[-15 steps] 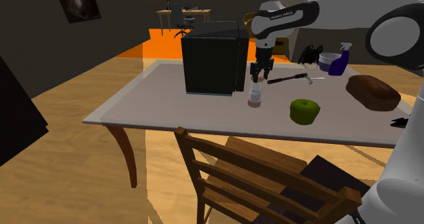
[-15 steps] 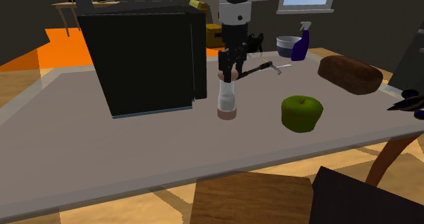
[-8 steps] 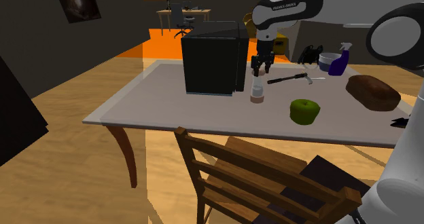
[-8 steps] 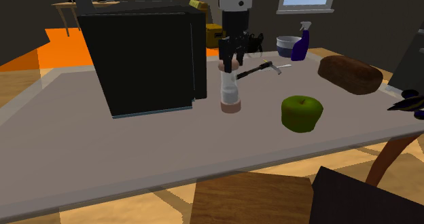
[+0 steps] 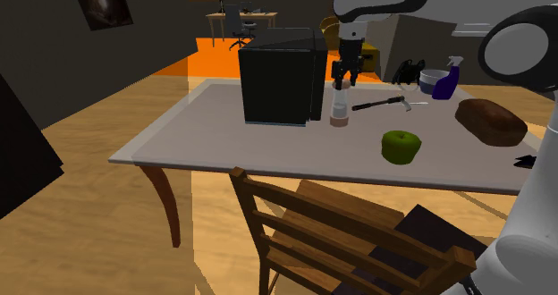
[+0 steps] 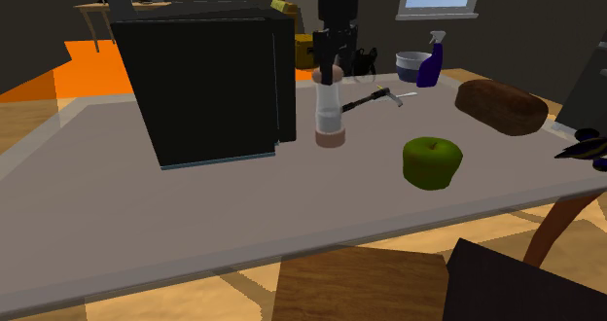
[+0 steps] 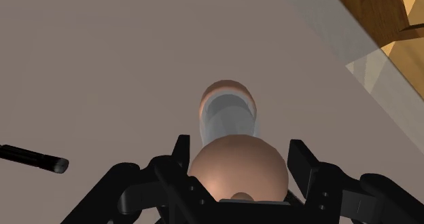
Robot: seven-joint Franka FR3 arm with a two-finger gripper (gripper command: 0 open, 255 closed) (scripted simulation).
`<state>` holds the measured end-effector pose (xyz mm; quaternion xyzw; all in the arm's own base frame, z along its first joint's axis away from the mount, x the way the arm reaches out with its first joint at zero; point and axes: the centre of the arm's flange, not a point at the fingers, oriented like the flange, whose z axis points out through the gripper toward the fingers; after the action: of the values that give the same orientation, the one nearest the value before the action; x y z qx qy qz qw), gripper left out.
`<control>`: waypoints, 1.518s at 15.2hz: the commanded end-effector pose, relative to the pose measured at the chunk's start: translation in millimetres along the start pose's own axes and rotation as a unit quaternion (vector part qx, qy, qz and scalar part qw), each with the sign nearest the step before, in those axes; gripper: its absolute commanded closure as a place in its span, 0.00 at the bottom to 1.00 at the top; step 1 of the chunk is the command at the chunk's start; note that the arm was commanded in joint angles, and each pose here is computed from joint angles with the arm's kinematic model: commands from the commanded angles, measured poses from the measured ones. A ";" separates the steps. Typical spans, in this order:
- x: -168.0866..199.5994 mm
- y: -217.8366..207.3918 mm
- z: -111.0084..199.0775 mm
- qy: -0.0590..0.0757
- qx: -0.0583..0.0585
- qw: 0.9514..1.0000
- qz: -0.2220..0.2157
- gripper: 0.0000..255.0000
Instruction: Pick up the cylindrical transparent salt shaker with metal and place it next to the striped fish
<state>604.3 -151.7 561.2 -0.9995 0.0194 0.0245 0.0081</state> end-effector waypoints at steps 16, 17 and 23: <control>-5.2 -0.7 -90.1 0.000 0.000 1.000 0.000 1.00; -5.5 -0.8 -95.4 0.000 0.000 1.000 0.000 1.00; -30.0 10.6 -116.0 0.000 0.000 1.000 0.000 1.00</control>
<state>590.2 -159.0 674.5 -0.9995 0.0193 0.0250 0.0082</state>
